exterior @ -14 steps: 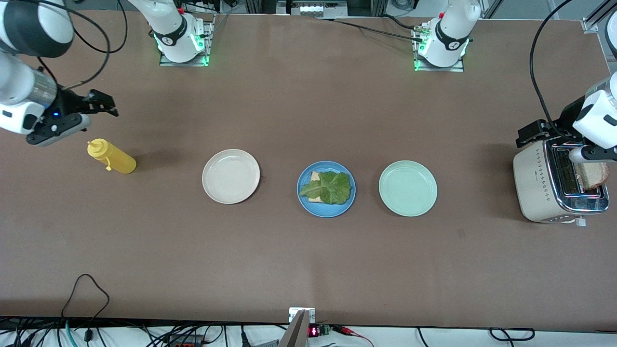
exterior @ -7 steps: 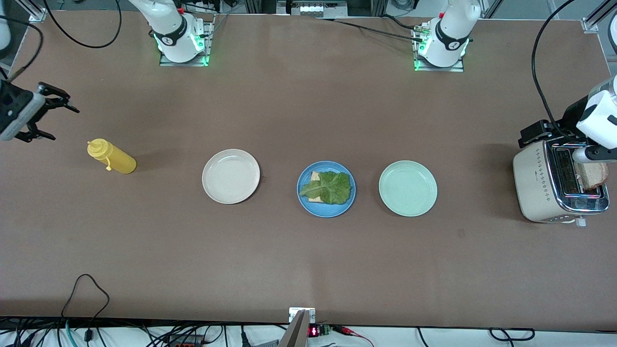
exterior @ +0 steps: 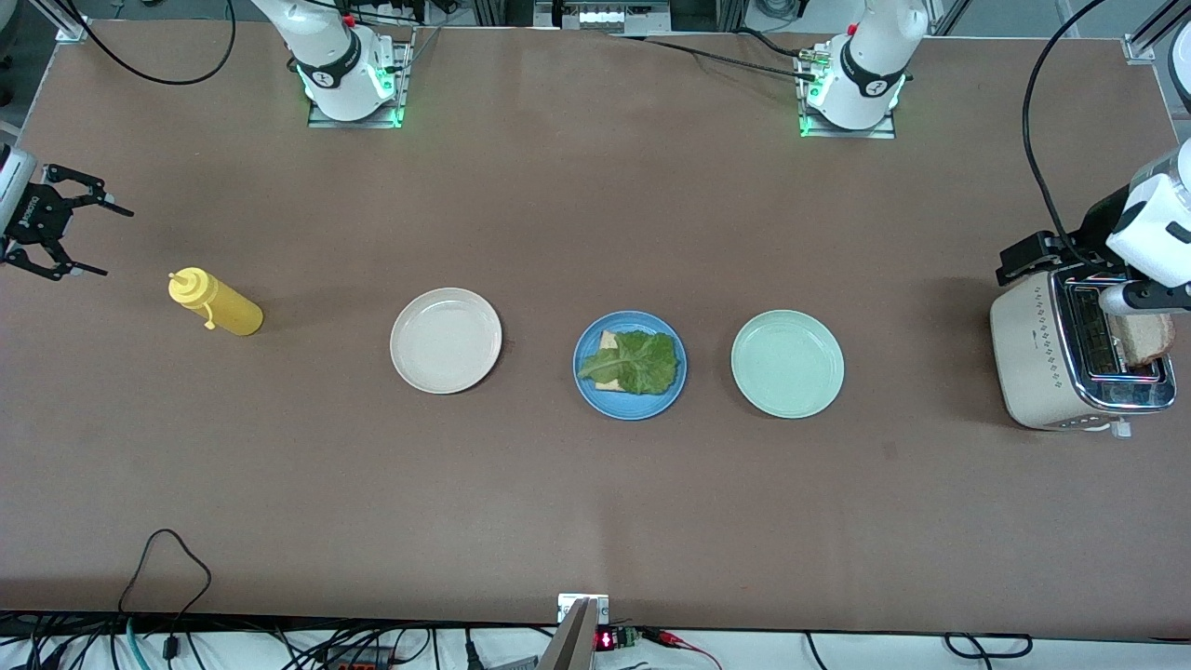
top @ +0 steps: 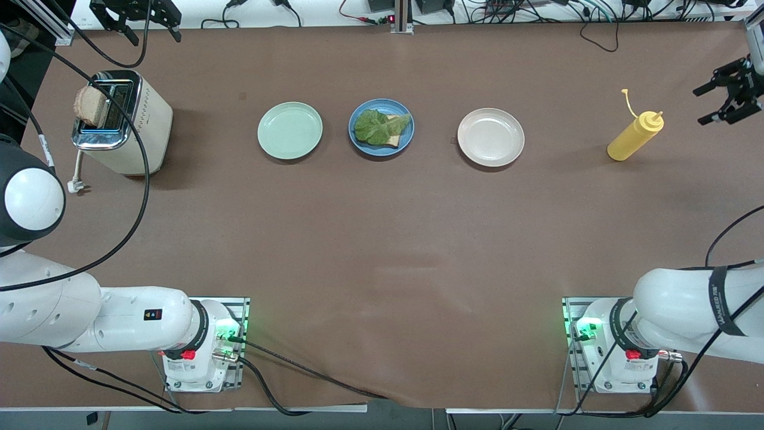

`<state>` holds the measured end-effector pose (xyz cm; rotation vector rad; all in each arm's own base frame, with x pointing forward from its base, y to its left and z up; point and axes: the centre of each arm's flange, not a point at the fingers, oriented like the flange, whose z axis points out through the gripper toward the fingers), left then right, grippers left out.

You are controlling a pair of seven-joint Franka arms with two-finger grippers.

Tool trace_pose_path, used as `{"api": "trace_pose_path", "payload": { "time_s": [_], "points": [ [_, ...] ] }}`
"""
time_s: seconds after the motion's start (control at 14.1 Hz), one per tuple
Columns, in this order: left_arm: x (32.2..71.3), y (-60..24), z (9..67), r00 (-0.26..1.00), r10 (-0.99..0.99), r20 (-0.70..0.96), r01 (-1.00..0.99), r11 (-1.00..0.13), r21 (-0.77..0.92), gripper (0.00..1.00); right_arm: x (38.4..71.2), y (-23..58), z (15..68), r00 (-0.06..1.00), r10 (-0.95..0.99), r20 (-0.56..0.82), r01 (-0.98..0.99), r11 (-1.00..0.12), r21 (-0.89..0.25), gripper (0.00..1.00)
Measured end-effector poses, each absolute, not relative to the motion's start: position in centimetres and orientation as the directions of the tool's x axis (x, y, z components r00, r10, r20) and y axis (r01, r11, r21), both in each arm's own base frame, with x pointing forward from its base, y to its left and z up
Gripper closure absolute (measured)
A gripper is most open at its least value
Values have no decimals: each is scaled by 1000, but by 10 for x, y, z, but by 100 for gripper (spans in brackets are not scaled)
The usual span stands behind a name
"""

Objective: Make sandwich in blue plate with both arms
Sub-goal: 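Grasp the yellow squeeze bottle with the right gripper and lift it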

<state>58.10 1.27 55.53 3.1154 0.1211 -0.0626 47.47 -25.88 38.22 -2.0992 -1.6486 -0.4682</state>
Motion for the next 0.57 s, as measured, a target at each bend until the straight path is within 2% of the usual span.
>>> {"api": "trace_pose_path", "payload": {
  "time_s": [0.28, 0.57],
  "points": [
    [581, 12, 555, 996, 75, -42, 76, -997, 22, 0, 465, -269, 342, 142, 747, 649, 990, -98, -103, 0],
    [581, 11, 555, 996, 74, -43, 75, -997, 22, 0, 475, -275, 323, 68, 715, 696, 998, -60, -36, 0]
  ]
}}
